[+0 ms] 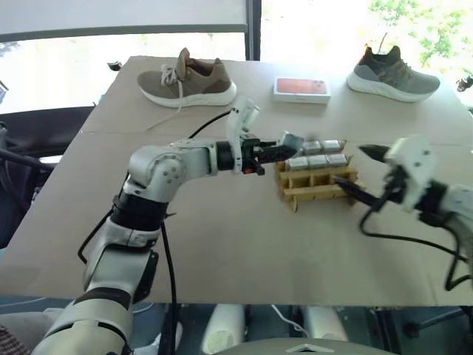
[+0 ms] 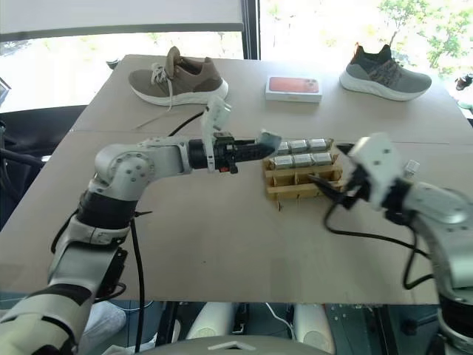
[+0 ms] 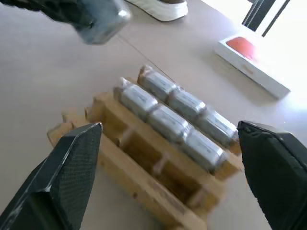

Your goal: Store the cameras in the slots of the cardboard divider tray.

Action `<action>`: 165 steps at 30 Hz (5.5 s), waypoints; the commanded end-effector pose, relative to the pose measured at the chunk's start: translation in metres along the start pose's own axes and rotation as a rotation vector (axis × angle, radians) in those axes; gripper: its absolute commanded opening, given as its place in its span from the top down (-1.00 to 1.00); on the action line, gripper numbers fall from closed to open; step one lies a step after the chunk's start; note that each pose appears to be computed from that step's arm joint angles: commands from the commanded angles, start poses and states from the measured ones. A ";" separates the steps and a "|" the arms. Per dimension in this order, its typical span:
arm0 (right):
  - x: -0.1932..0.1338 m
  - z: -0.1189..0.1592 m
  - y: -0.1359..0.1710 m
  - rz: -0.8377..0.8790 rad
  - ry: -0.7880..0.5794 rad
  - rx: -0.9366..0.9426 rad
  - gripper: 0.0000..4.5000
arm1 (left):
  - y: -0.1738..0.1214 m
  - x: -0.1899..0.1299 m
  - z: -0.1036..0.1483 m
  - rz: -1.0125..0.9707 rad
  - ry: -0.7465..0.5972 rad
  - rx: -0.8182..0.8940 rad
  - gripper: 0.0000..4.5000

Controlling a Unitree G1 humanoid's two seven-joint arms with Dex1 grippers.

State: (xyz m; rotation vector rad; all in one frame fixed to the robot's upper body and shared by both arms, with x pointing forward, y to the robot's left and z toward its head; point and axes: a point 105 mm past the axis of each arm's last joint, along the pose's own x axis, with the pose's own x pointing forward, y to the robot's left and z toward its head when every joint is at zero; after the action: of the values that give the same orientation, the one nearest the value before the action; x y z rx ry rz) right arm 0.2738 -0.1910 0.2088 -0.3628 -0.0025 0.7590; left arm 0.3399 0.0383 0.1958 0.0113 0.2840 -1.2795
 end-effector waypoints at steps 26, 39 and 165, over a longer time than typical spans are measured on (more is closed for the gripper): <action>-0.033 0.022 0.006 0.066 -0.077 -0.081 -0.98 | 0.010 0.040 -0.018 -0.132 0.660 0.344 0.63; -0.060 0.019 -0.012 0.154 0.015 -0.132 -0.98 | 0.018 0.049 -0.018 -0.035 0.694 0.373 0.63; 0.049 0.068 0.053 0.031 -0.124 -0.572 -0.41 | -0.037 0.010 0.054 -0.114 -0.197 -0.424 0.67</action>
State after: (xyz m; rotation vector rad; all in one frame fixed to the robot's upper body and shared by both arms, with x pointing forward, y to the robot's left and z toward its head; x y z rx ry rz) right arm 0.2722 -0.0974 0.2413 -0.8729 -0.3061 0.8037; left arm 0.3180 0.0105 0.2342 -0.5182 0.4570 -1.2764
